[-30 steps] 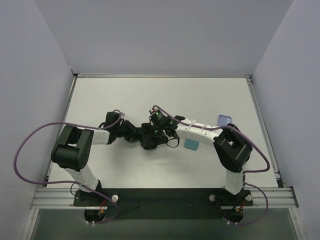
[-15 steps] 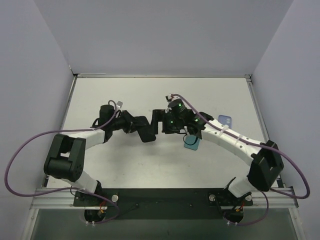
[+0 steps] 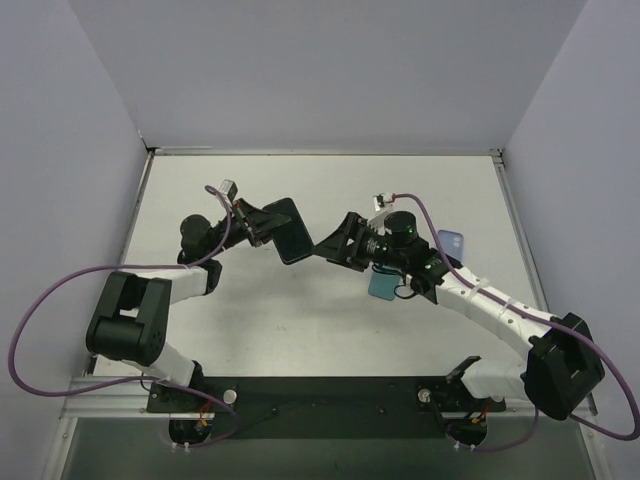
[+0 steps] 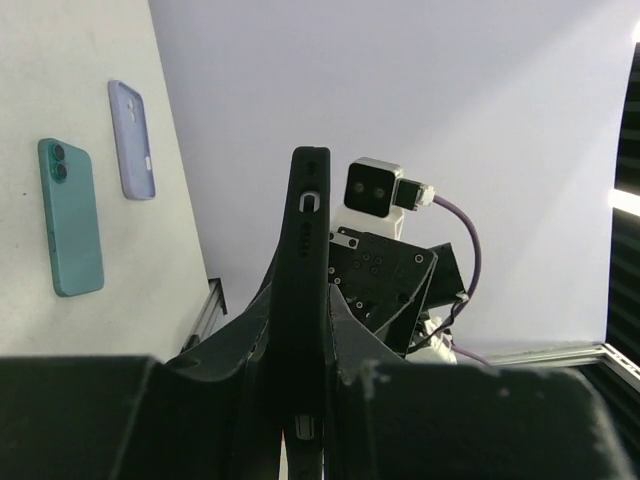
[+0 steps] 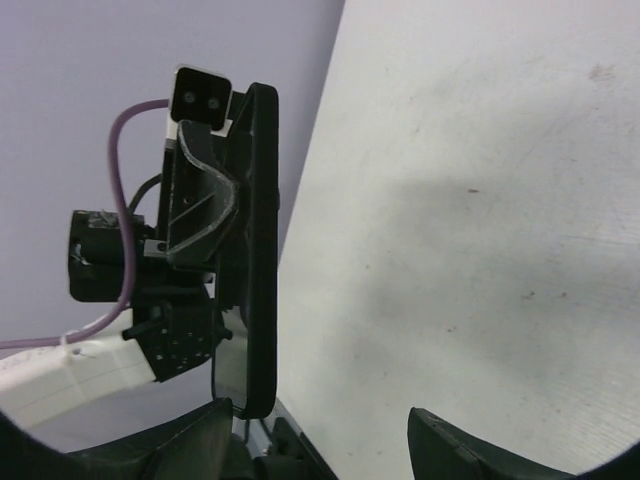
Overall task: Take the phone out of the phone case
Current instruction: Adjust the phone, then remove the phone case from the phone.
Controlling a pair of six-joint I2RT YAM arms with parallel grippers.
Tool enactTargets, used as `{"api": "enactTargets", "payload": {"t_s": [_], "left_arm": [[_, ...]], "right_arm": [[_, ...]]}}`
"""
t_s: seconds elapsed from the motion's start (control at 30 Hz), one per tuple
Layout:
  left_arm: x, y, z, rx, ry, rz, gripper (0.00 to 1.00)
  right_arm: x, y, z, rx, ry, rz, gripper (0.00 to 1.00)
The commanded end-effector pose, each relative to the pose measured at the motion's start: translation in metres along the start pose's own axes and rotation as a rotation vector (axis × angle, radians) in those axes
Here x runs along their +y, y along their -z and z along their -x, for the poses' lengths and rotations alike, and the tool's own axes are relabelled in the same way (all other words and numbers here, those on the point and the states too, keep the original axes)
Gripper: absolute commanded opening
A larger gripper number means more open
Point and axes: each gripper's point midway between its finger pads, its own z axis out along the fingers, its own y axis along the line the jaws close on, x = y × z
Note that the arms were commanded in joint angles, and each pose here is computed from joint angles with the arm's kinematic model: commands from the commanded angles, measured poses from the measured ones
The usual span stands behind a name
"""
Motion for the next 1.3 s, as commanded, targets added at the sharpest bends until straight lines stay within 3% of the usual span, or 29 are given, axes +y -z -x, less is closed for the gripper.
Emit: {"api": "enactTargets", "payload": {"t_s": [0.0,0.17,0.4,0.47,0.67,0.8,0.87,0.97,1.13,1.27], "left_arm": [[-0.045,0.004,-0.005,0.015,-0.089,-0.139,0.0],[-0.05,0.004,-0.005,0.006,-0.101,-0.131,0.0],[-0.056,0.006,-0.007,0.0,-0.112,-0.134,0.0],[-0.057,0.006,-0.007,-0.003,-0.114,-0.135,0.0],[-0.059,0.007,-0.007,-0.012,-0.115,-0.138,0.0],[-0.06,0.007,-0.004,-0.033,-0.115,-0.136,0.0],[-0.061,0.007,-0.002,-0.051,-0.114,-0.13,0.0],[-0.062,0.007,0.001,-0.072,-0.124,-0.117,0.0],[-0.064,0.007,0.003,-0.085,-0.133,-0.102,0.0],[-0.066,0.008,0.003,-0.09,-0.139,-0.099,0.0]], "right_arm": [[0.051,0.01,0.02,-0.097,-0.035,0.235,0.63],[0.057,0.005,0.02,-0.092,-0.101,0.289,0.53],[0.068,0.0,0.025,-0.102,-0.163,0.38,0.23],[0.069,-0.002,0.025,-0.099,-0.168,0.387,0.21],[0.074,-0.002,0.027,-0.117,-0.201,0.432,0.03],[0.082,0.001,0.027,-0.114,-0.243,0.48,0.02],[0.083,0.001,0.025,-0.111,-0.246,0.477,0.11],[0.079,0.0,0.022,-0.119,-0.242,0.444,0.17],[0.075,0.0,0.023,-0.134,-0.226,0.42,0.11],[0.075,0.0,0.024,-0.144,-0.244,0.433,0.0]]}}
